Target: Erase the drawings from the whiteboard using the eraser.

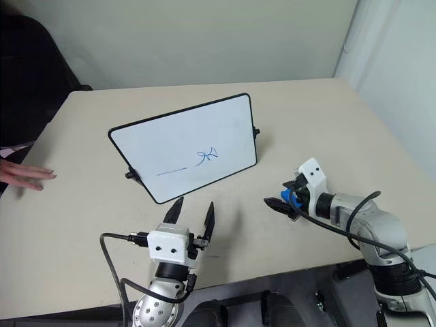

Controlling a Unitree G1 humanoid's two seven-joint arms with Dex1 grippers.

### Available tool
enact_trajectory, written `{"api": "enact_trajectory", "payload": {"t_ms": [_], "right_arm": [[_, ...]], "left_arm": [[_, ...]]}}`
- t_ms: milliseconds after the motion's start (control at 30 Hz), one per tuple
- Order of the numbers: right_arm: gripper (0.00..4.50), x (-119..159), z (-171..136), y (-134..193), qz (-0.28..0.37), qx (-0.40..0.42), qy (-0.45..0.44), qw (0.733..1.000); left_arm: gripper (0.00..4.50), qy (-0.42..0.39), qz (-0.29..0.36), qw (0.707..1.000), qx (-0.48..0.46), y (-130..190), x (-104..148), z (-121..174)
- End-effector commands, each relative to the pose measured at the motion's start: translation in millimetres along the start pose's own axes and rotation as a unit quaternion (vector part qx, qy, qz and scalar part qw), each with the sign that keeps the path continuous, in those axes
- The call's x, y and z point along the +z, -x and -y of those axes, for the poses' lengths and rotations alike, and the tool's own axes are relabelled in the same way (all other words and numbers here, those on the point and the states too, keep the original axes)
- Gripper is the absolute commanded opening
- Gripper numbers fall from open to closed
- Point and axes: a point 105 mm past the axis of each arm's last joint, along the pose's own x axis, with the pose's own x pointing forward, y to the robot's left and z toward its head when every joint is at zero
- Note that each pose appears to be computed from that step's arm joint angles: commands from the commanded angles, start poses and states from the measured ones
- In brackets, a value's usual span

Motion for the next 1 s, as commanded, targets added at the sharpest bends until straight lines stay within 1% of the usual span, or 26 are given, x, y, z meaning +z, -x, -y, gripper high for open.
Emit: {"api": "enact_trajectory", "payload": {"t_ms": [33,400,467,600,800,900,1000], "right_arm": [[4.49,-0.5,4.5,-0.2,-0.032,-0.007,0.006,0.999],[4.49,-16.6,18.8,-3.4,-0.086,-0.029,-0.011,0.996],[4.49,-15.4,20.7,-2.2,-0.083,-0.034,-0.007,0.996],[4.49,-2.7,25.5,5.3,-0.058,-0.043,-0.002,0.997],[4.49,-0.1,26.7,11.5,-0.054,-0.046,0.002,0.997],[4.49,-1.7,28.1,12.4,-0.056,-0.050,-0.001,0.997],[4.49,-11.7,29.9,12.6,-0.073,-0.052,-0.010,0.996]], "left_arm": [[3.42,0.021,0.009,1.000,0.006,2.7,8.0,6.8],[3.42,0.017,0.011,1.000,0.009,3.7,8.4,6.3],[3.42,0.017,0.011,1.000,0.009,3.6,8.4,6.4],[3.42,0.019,0.010,1.000,0.008,2.8,7.9,7.0],[3.42,0.020,0.011,1.000,0.004,0.9,6.6,8.8],[3.42,0.019,0.012,1.000,0.001,0.0,6.2,9.4],[3.42,0.019,0.013,1.000,-0.002,-1.1,6.4,9.9]]}}
